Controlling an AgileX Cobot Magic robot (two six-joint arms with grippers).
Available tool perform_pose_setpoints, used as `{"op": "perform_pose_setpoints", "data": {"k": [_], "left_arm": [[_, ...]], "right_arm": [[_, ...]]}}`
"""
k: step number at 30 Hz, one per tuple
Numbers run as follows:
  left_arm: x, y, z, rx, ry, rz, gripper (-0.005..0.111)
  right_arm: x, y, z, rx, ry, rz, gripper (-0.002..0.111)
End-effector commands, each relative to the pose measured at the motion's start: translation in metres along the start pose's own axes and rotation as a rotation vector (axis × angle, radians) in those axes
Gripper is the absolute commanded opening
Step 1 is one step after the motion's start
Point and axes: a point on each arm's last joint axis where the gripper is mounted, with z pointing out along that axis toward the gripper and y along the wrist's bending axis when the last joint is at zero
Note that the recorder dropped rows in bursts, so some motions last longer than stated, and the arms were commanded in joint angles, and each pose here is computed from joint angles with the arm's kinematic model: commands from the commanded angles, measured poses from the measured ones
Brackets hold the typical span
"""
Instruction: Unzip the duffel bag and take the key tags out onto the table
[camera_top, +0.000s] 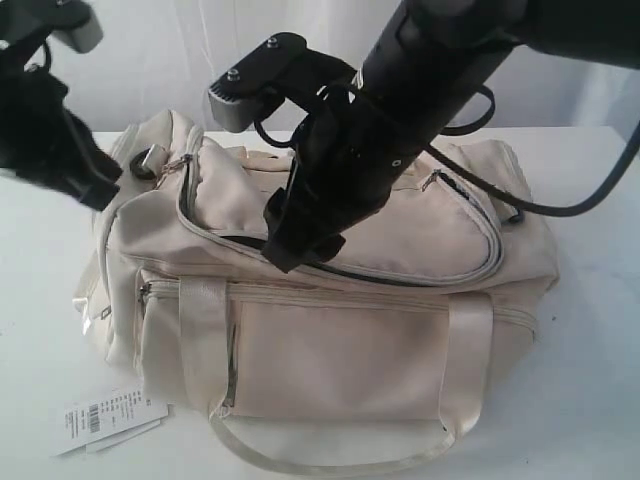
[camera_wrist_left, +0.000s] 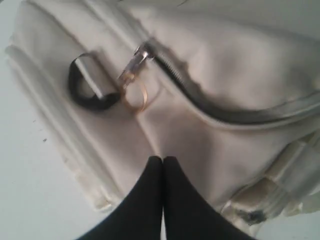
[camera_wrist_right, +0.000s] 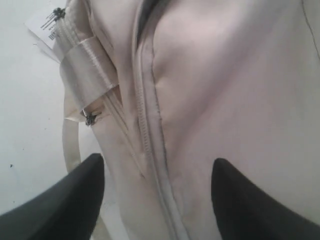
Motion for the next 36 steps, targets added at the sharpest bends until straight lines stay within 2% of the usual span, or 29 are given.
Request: {"op": "perform_pose_setpoints", "data": {"k": [1, 7, 9, 11, 12, 13, 14, 16, 20, 24, 30, 33, 36], "left_arm": [[-0.036, 0.005, 0.013, 0.158, 0.018, -0.016, 0.0], [-0.051, 0.012, 0.037, 0.194, 0.073, -0.04, 0.001], [-0.05, 0.012, 0.044, 0.199, 0.087, -0.046, 0.007], [-0.05, 0.013, 0.048, 0.198, 0.092, -0.047, 0.02], [-0.05, 0.015, 0.049, 0.176, 0.086, -0.037, 0.036], [-0.051, 0.017, 0.049, 0.159, 0.08, -0.031, 0.045], [-0.052, 0.018, 0.049, 0.144, 0.067, -0.043, 0.058], [-0.052, 0.02, 0.05, 0.123, 0.066, -0.035, 0.066], [-0.048, 0.029, 0.05, 0.025, 0.113, -0.083, 0.063], [-0.048, 0.026, 0.053, 0.051, 0.108, -0.108, 0.06], [-0.034, 0.023, 0.081, 0.088, 0.19, -0.128, 0.06], [-0.036, 0.024, 0.084, 0.073, 0.156, -0.136, 0.06], [-0.037, 0.025, 0.084, 0.07, 0.15, -0.137, 0.044]], "right_arm": [[0.003, -0.003, 0.005, 0.027, -0.024, -0.028, 0.059], [0.004, -0.003, 0.007, 0.023, -0.022, -0.023, 0.06], [0.004, -0.003, 0.007, 0.023, -0.022, -0.023, 0.06], [0.004, -0.003, 0.007, 0.023, -0.022, -0.023, 0.06], [0.004, -0.003, 0.007, 0.022, -0.025, -0.022, 0.06], [0.004, -0.003, 0.007, 0.023, -0.026, -0.022, 0.06], [0.004, -0.003, 0.007, 0.023, -0.029, -0.017, 0.06], [0.003, -0.003, 0.008, 0.02, -0.03, -0.014, 0.06], [0.004, -0.003, 0.011, 0.017, -0.023, 0.006, 0.06], [0.004, -0.003, 0.011, 0.017, -0.023, 0.006, 0.06], [0.004, -0.003, 0.011, 0.011, -0.014, 0.011, 0.06], [0.004, -0.003, 0.011, 0.011, -0.014, 0.011, 0.06], [0.004, -0.003, 0.011, 0.011, -0.014, 0.011, 0.06]]}}
